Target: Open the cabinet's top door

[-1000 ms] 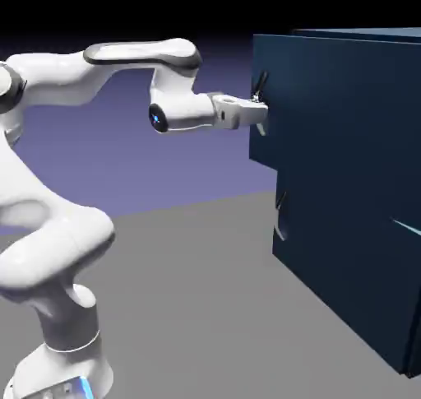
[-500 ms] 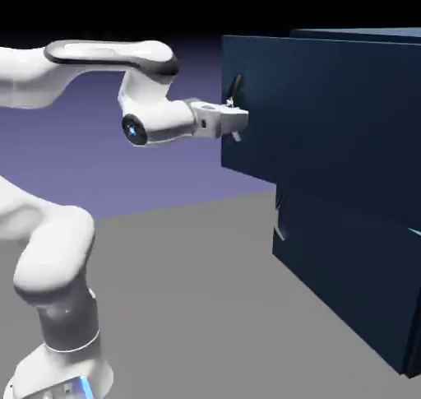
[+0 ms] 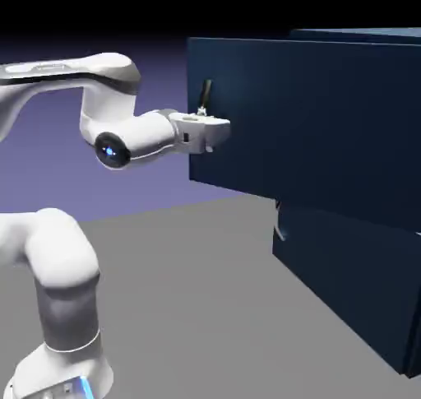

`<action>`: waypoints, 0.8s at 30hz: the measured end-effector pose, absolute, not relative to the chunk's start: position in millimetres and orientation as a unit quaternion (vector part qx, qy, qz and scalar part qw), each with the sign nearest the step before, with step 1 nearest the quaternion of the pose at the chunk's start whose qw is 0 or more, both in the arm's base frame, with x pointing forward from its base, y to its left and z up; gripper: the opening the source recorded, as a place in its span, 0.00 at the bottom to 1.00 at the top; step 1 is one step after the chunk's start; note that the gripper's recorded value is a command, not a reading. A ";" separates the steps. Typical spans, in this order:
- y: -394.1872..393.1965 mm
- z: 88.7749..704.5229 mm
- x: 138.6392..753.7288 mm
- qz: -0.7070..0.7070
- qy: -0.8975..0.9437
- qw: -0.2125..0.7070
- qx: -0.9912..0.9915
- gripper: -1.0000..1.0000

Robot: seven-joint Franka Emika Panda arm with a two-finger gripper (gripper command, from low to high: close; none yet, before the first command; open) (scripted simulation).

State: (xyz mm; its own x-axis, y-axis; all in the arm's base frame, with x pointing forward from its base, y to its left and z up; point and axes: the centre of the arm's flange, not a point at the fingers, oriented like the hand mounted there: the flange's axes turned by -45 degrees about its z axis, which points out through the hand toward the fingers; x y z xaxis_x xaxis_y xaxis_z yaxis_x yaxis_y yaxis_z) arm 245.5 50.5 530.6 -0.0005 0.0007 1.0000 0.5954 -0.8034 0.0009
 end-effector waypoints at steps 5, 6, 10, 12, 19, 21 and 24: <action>28.8 530.6 230.0 -0.666 -0.240 0.238 -0.665 0.00; 24.5 530.6 227.1 -0.664 -0.243 0.241 -0.664 0.00; 6.2 530.6 215.6 -0.659 -0.257 0.255 -0.659 0.00; -3.9 530.5 209.7 -0.656 -0.263 0.263 -0.656 0.00; -43.0 530.5 189.5 -0.644 -0.292 0.292 -0.644 0.00; -50.2 530.4 185.9 -0.642 -0.296 0.296 -0.642 0.00; -63.1 530.5 180.7 -0.638 -0.305 0.305 -0.638 0.00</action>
